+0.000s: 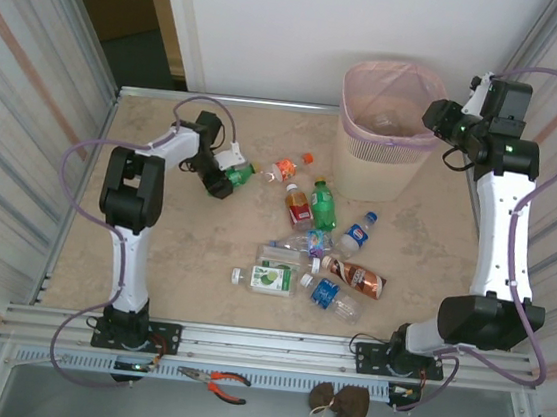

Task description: Put the plastic bottles in the bin

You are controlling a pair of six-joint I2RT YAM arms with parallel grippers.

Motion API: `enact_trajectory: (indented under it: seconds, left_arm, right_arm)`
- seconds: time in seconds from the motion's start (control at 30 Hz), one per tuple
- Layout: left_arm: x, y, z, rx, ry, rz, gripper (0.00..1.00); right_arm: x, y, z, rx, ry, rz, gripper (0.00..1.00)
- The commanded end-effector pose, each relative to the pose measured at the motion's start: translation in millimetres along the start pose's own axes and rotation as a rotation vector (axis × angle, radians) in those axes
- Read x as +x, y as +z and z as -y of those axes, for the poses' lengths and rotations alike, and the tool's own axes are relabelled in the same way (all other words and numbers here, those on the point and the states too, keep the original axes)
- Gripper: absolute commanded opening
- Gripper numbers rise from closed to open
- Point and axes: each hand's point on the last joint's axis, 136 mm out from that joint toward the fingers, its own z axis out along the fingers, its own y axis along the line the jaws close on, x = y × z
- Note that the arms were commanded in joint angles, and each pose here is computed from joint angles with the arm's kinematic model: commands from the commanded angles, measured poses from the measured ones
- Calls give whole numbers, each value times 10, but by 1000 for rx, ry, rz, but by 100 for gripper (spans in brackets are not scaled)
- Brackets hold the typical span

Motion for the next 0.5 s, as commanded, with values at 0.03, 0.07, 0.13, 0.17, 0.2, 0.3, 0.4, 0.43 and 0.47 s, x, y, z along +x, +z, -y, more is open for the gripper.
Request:
enact_trajectory:
  seconds: [0.03,0.07,0.13,0.17,0.2,0.3,0.4,0.43,0.47]
  left_arm:
    - [136,-83,43,10,-65,-10,49]
    - [150,-75,48,14,-73,-9,49]
    - [93,-222,41,-11,-76,22,49]
    - [84,-259,40,-16,-82,32,49]
    - [61,-298,44,-19,-86,45,49]
    - [0,-422,61,-23,-100,90,48]
    - [-62,-550,78,-28,-110,138,48]
    - [-90,-602,81,-30,-111,156,48]
    - [-112,-643,96,-30,-114,170,48]
  right_arm:
    - [-59,-138,-78,-38,15,35,41]
    - [-61,-147,-88,-42,15,36,40]
    - [-60,-160,-105,-49,18,38,40]
    - [-64,-174,-114,-53,20,40,40]
    - [-58,-178,-117,-56,22,39,40]
    - [-51,-204,-150,-72,27,40,40]
    - [-43,-236,-188,-93,31,43,41]
    - [-40,-246,-202,-102,34,44,41]
    - [-36,-263,-225,-112,36,44,41]
